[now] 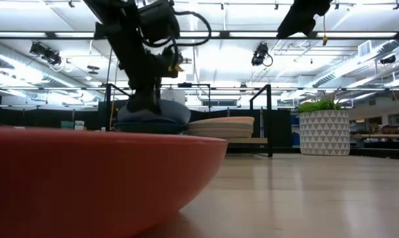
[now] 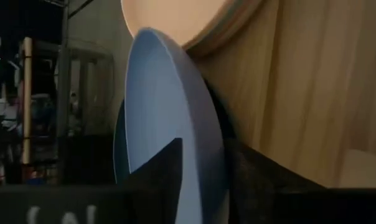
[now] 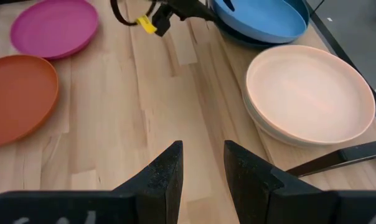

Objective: Place and stack plates onto a shelf
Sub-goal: Stack the blue plate on top of the dark green plate, then stack the orange plate on top of the stacked plates on the shelf, then stack the pink plate on top of the stacked plates on the shelf

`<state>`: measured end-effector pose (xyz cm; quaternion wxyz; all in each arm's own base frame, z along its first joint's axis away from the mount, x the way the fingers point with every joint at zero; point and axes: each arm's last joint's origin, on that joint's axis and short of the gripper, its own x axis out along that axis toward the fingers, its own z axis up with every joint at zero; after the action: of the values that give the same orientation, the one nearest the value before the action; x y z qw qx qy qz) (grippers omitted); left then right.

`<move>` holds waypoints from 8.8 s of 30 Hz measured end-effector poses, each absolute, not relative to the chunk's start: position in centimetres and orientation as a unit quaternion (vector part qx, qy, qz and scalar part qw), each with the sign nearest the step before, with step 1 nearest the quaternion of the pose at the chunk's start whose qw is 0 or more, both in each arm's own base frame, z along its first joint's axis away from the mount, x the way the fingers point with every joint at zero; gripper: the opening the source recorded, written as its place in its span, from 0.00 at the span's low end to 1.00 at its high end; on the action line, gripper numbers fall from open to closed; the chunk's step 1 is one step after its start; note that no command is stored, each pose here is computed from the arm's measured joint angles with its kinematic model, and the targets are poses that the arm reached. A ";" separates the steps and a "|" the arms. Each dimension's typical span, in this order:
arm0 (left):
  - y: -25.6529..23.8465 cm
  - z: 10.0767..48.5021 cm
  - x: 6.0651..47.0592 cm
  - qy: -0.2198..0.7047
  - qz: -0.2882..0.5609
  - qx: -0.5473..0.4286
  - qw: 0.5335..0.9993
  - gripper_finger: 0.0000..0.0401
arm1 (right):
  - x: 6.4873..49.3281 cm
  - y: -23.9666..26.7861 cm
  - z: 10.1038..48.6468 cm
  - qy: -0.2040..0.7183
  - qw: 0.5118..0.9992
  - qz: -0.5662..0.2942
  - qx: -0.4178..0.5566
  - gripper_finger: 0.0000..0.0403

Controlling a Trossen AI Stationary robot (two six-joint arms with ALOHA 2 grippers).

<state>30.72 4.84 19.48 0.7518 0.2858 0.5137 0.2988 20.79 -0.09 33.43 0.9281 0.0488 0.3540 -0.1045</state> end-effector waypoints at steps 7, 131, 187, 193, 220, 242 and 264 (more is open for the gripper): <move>4.4 22.3 30.5 0.467 0.274 0.240 0.806 0.40 | 20.8 0.0 33.1 0.359 0.927 -0.098 0.049 0.30; 30.3 28.4 25.6 0.566 0.095 0.022 0.818 0.07 | 25.4 1.2 22.4 0.247 0.968 -0.036 -0.027 0.30; -15.6 20.7 31.2 0.697 0.220 -0.175 0.660 0.33 | 24.3 3.6 18.9 0.249 0.962 0.054 -0.094 0.30; -18.7 20.4 29.5 0.640 0.349 -0.286 0.622 0.33 | 24.4 4.4 19.3 0.228 0.966 0.069 -0.105 0.30; -22.6 15.1 29.2 0.657 0.385 -0.275 0.586 0.05 | 24.0 6.6 19.5 0.210 0.961 0.148 -0.107 0.30; -16.7 27.4 34.6 0.640 0.151 0.195 0.728 0.04 | 24.0 6.6 19.5 0.211 0.961 0.144 -0.103 0.30; 6.9 26.4 33.3 0.688 0.112 0.138 0.704 0.04 | 24.1 6.1 19.4 0.219 0.969 0.057 -0.101 0.30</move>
<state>33.26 6.95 26.41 0.7036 0.1385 0.6879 0.1122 24.05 6.09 19.44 0.9689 -0.1007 0.2189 0.0568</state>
